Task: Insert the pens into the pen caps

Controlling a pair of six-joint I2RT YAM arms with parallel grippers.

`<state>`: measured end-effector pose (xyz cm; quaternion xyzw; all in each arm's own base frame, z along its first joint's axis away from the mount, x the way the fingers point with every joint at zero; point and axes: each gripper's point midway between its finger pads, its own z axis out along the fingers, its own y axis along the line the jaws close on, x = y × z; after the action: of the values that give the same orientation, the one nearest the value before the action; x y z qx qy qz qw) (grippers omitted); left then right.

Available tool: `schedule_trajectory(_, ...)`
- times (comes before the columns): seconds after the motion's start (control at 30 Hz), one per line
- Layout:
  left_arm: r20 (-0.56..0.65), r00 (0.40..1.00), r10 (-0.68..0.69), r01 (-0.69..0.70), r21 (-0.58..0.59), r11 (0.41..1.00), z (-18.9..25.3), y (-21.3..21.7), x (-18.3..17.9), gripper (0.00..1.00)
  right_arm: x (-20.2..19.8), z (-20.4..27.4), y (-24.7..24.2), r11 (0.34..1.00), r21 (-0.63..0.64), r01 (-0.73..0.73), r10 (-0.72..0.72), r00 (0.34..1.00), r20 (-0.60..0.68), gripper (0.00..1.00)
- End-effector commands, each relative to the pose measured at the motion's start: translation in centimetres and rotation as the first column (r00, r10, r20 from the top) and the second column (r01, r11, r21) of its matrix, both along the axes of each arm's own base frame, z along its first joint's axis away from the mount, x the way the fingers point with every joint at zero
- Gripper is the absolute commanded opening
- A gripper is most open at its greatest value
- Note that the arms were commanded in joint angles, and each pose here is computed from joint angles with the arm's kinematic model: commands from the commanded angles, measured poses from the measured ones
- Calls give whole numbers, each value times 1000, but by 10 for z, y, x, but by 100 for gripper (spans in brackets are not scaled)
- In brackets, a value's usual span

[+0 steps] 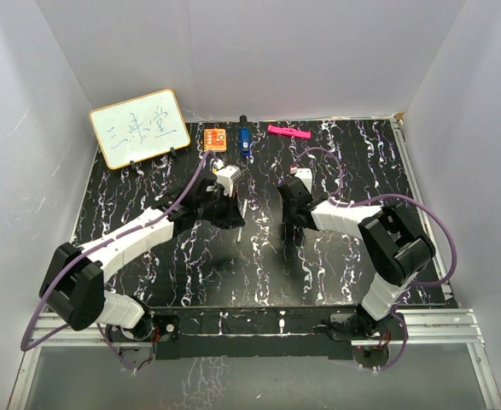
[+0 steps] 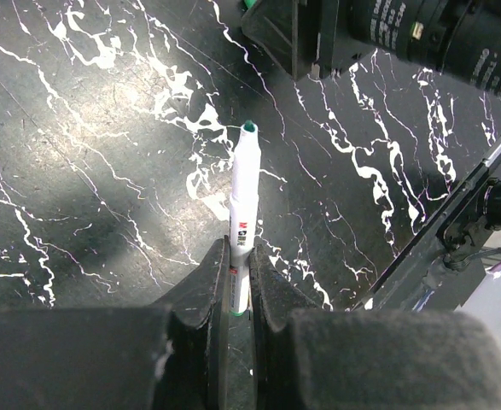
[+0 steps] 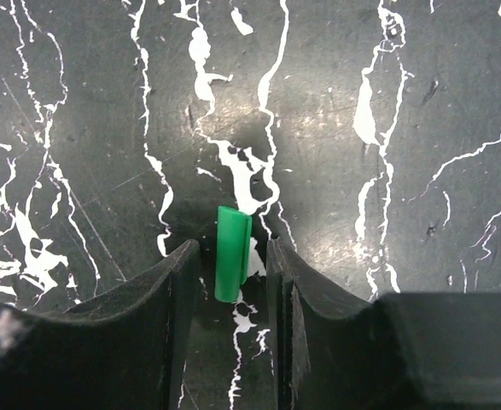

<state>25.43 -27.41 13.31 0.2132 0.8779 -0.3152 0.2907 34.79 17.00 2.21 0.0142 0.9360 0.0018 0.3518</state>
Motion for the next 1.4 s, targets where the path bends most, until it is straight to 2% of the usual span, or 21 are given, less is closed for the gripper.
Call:
schedule_trajectory(0.0, 20, 1000, -3, 5, -73, 997, 14, -4, 4, 0, -16, -12, 1, 999, -45, 7, -10, 998, -58, 35)
schedule_trajectory(0.33, 12, 1000, 9, -8, -86, 996, 13, -2, 6, 0, -28, -39, -4, 992, -122, 23, -39, 991, -130, 26)
schedule_trajectory(0.4, 12, 1000, 8, -7, -88, 996, 13, -2, 6, 0, -28, -42, -5, 991, -129, 27, -45, 989, -140, 20)
schedule_trajectory(0.53, 9, 1000, 12, -11, -86, 996, 11, -1, 6, 0, -31, -49, -6, 989, -144, 34, -58, 985, -164, 0)
schedule_trajectory(0.83, -12, 1000, 8, -9, -82, 997, 0, -1, 5, 0, -24, -44, 3, 993, -115, 23, -41, 987, -157, 0)
schedule_trajectory(1.0, -8, 1000, 15, -16, -100, 995, -3, -4, 7, 0, 15, 4, 13, 998, -56, 39, -41, 999, -23, 0)
schedule_trajectory(1.17, 3, 1000, 23, -22, -164, 986, -3, -11, 9, 0, 49, 84, 19, 994, 108, 25, -45, 980, 194, 0)
schedule_trajectory(1.27, 12, 1000, 23, -19, -245, 969, 2, -22, 11, 0, 57, 135, 24, 969, 244, -39, -52, 934, 353, 0)
schedule_trajectory(1.37, 41, 999, 16, -3, -307, 952, 8, -33, 9, 0, 45, 179, 24, 925, 354, -141, -61, 862, 503, 0)
